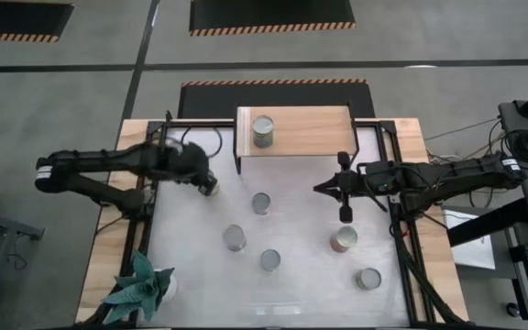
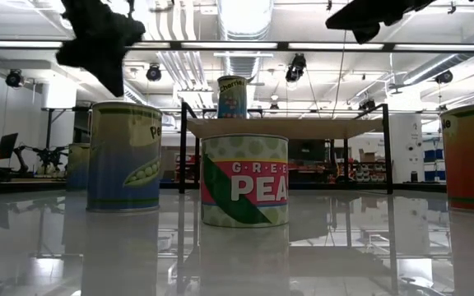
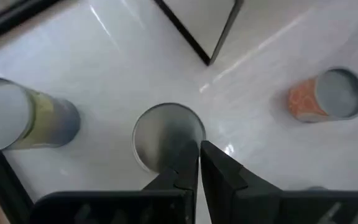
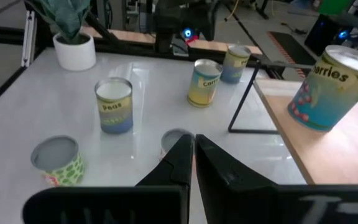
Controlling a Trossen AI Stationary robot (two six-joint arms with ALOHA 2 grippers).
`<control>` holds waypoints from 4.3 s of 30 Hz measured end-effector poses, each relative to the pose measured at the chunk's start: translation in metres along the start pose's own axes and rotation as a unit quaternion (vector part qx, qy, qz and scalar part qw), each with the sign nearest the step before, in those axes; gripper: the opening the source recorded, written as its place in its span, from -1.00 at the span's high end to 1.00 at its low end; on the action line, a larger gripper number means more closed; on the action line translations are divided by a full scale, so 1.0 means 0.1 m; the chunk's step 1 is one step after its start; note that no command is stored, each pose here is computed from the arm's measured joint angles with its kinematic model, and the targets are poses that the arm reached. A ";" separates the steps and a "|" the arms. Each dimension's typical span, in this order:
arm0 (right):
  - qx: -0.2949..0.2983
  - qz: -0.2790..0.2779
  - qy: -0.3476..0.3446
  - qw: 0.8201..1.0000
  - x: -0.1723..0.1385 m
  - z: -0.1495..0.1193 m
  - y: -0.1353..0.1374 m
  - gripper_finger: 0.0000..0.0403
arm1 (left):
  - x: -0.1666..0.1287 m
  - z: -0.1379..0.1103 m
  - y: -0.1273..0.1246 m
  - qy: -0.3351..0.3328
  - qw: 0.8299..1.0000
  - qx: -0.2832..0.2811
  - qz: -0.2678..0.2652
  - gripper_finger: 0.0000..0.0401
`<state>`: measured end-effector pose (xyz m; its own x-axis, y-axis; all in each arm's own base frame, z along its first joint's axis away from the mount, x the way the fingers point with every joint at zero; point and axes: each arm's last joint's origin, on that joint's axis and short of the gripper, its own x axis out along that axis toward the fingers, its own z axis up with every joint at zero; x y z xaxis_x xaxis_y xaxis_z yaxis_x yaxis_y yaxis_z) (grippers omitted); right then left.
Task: Pick and place cans onto a shelf
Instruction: Put the canned carrots on the shelf
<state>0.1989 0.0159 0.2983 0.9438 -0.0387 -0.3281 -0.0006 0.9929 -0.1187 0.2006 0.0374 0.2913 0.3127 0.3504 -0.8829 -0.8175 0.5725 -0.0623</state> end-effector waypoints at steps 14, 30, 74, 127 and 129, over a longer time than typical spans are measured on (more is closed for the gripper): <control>0.016 0.002 0.028 0.999 0.00 -0.09 0.01 0.96 | 0.38 0.25 0.17 0.072 0.997 -0.018 0.026 -0.20; 0.022 0.002 0.039 0.999 0.00 -0.13 0.01 0.96 | 0.65 0.21 0.11 0.112 0.993 -0.012 0.039 -0.80; 0.022 0.002 0.040 0.999 0.01 -0.14 0.01 0.96 | 0.46 -0.04 0.07 0.106 0.994 0.001 0.023 -0.70; 0.021 0.002 0.042 0.999 0.01 -0.15 0.01 0.96 | 0.61 -0.30 0.15 0.060 0.997 -0.046 0.017 -0.90; 0.021 0.002 0.042 0.999 0.01 -0.15 0.01 0.96 | 0.63 -0.30 0.14 0.056 0.997 -0.050 0.013 -0.89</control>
<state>0.1951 0.0153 0.2842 0.9129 -0.0428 -0.4060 0.0121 0.9969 -0.0779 0.1942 0.0451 0.2212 0.2387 0.2760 -0.9310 -0.8706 0.4855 -0.0793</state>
